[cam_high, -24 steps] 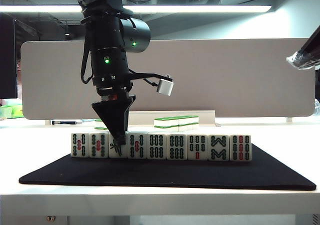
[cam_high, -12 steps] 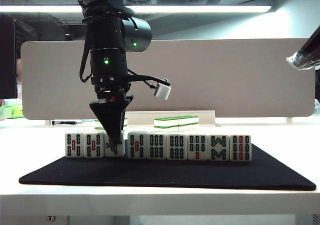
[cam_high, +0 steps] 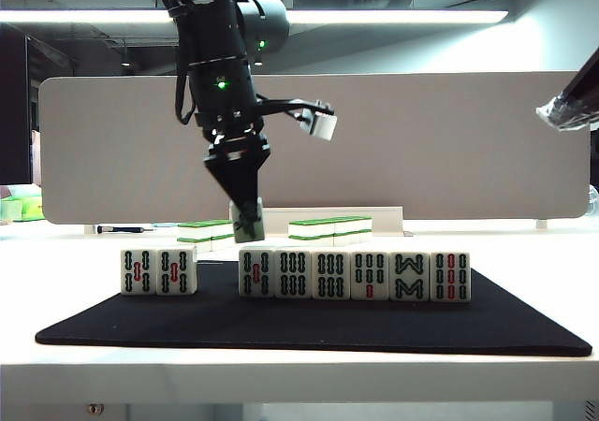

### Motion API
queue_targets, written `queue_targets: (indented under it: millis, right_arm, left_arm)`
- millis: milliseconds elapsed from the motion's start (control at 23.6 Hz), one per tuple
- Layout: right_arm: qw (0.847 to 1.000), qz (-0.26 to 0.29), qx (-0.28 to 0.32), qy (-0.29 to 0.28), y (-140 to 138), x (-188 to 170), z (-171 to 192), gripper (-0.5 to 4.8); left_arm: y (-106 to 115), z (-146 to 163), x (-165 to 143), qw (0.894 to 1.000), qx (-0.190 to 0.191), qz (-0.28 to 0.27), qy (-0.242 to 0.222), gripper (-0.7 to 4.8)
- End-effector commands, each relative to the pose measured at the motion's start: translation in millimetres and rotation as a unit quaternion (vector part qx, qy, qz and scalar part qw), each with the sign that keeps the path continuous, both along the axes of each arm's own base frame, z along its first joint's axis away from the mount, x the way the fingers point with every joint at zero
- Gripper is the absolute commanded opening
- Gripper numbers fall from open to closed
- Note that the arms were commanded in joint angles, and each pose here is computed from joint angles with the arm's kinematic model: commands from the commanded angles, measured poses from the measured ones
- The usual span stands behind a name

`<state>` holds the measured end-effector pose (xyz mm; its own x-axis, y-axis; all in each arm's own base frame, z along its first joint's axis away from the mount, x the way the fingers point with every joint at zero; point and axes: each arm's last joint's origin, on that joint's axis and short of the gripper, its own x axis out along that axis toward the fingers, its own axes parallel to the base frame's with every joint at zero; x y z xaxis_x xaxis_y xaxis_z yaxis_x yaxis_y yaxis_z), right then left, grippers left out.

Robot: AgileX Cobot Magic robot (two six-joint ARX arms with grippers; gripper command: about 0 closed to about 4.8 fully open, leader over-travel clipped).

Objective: Take a mahjong tile from your hand cards and play it out.

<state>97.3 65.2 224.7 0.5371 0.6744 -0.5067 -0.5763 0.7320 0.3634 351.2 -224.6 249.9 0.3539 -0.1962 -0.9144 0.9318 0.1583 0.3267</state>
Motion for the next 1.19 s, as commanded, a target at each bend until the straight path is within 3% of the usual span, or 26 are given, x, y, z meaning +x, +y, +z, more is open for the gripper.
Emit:
queue_targets:
  millis: [42,170,212,254,297,381,678,763,1017,1060,1187]
  right_arm:
    - [1.000,0.000,0.002,-0.006,0,0,2,-0.01]
    - [1.000,0.000,0.002,-0.007,0,0,2,-0.01]
    - [1.000,0.000,0.002,-0.007,0,0,2,-0.01]
    - [1.000,0.000,0.002,-0.007,0,0,2,-0.01]
    - [1.000,0.000,0.002,-0.007,0,0,2,-0.01]
    - [1.000,0.000,0.002,-0.007,0,0,2,-0.01]
    - [1.000,0.000,0.002,-0.006,0,0,2,-0.01]
    - [1.000,0.000,0.002,-0.007,0,0,2,-0.01]
    - [1.000,-0.008,-0.002,-0.008,0,1,1,-0.01]
    - [1.000,-0.008,-0.002,-0.009,0,1,1,-0.01]
    - [1.000,-0.008,-0.002,-0.008,0,1,1,-0.01]
  left_arm:
    - [-7,10,8,0.995,-0.080,0.056,-0.026,1.14]
    - [-14,16,13,0.975,-0.189,0.118,-0.010,1.13]
    - [-17,20,17,0.954,-0.255,0.155,0.010,1.10]
    - [-18,22,20,0.942,-0.286,0.173,0.024,1.10]
    - [-19,25,23,0.915,-0.345,0.198,0.061,1.10]
    - [-17,27,30,0.889,-0.393,0.217,0.089,1.11]
    - [-5,22,46,0.850,-0.434,0.274,0.116,1.11]
    - [1,19,52,0.834,-0.449,0.291,0.134,1.11]
    - [21,-2,69,0.774,-0.470,0.356,0.232,1.11]
    - [26,-11,73,0.755,-0.467,0.376,0.266,1.11]
    - [31,-22,75,0.739,-0.456,0.398,0.297,1.11]
